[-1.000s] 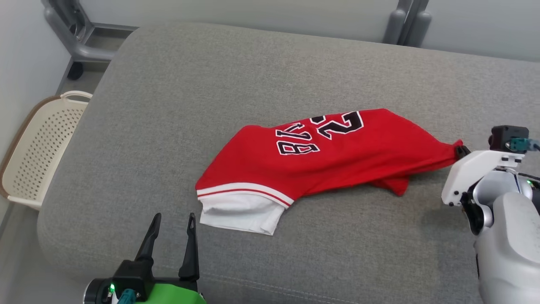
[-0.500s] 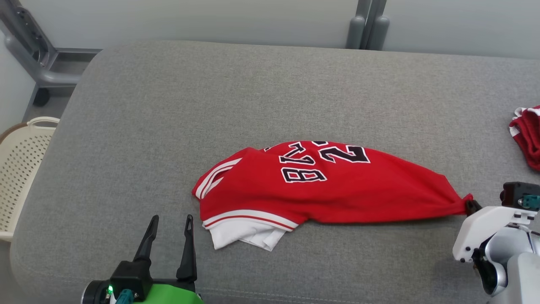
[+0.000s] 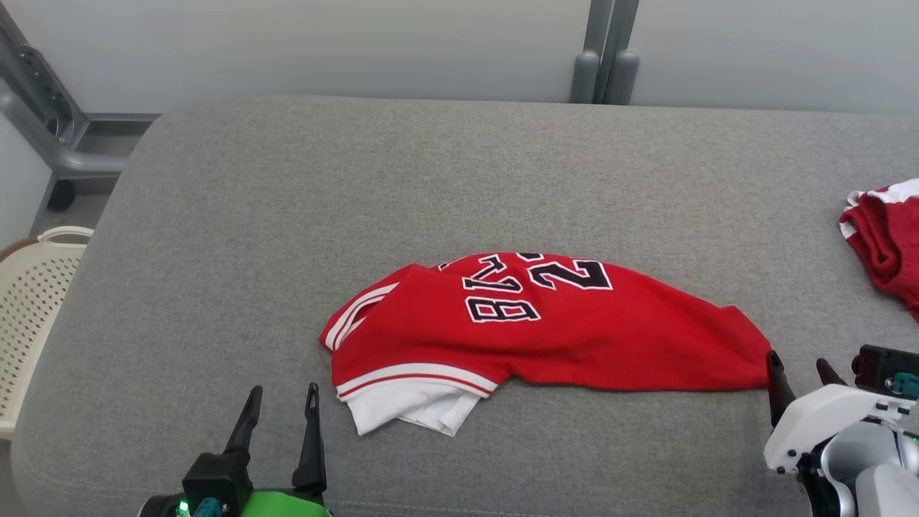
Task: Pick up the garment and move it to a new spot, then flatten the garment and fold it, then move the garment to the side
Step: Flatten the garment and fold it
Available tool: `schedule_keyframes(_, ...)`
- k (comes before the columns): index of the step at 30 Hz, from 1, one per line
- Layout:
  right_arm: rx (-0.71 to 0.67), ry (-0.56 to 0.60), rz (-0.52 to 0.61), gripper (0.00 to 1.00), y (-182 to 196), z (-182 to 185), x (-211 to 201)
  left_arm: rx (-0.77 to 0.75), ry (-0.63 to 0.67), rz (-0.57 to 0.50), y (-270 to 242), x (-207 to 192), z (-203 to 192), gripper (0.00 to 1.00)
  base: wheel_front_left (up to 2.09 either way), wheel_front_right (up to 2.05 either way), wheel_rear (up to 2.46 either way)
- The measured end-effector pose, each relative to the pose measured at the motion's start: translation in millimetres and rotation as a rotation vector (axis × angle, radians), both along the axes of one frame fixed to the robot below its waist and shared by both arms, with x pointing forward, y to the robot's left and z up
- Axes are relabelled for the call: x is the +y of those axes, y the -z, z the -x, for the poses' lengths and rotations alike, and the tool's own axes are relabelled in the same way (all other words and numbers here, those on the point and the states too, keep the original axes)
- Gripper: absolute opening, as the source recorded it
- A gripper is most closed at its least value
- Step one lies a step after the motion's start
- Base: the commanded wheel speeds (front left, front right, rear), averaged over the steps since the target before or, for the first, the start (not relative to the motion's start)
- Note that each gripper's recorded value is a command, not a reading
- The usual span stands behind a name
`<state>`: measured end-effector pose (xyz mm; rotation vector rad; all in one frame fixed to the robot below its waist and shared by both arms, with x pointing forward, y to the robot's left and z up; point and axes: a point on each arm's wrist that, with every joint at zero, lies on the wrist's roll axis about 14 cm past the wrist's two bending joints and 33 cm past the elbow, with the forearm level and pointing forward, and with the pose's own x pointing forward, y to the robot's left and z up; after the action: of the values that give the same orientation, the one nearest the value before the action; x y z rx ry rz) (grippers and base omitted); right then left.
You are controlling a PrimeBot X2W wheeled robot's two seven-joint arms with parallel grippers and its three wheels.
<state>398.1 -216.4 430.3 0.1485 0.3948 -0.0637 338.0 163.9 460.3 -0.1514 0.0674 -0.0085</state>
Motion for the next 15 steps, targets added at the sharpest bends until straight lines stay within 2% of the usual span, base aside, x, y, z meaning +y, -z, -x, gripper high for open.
schedule_keyframes(8,-0.129,-0.018,-0.019,1.0,-13.5,15.8,10.9,0.045,-0.033,0.023,14.2,8.1,16.5,1.0,0.0,0.0,0.0)
schedule_keyframes(15,-0.291,-0.04,0.032,1.0,-39.2,23.8,15.9,0.034,-0.03,0.024,12.0,8.5,21.3,1.0,0.0,0.0,0.0)
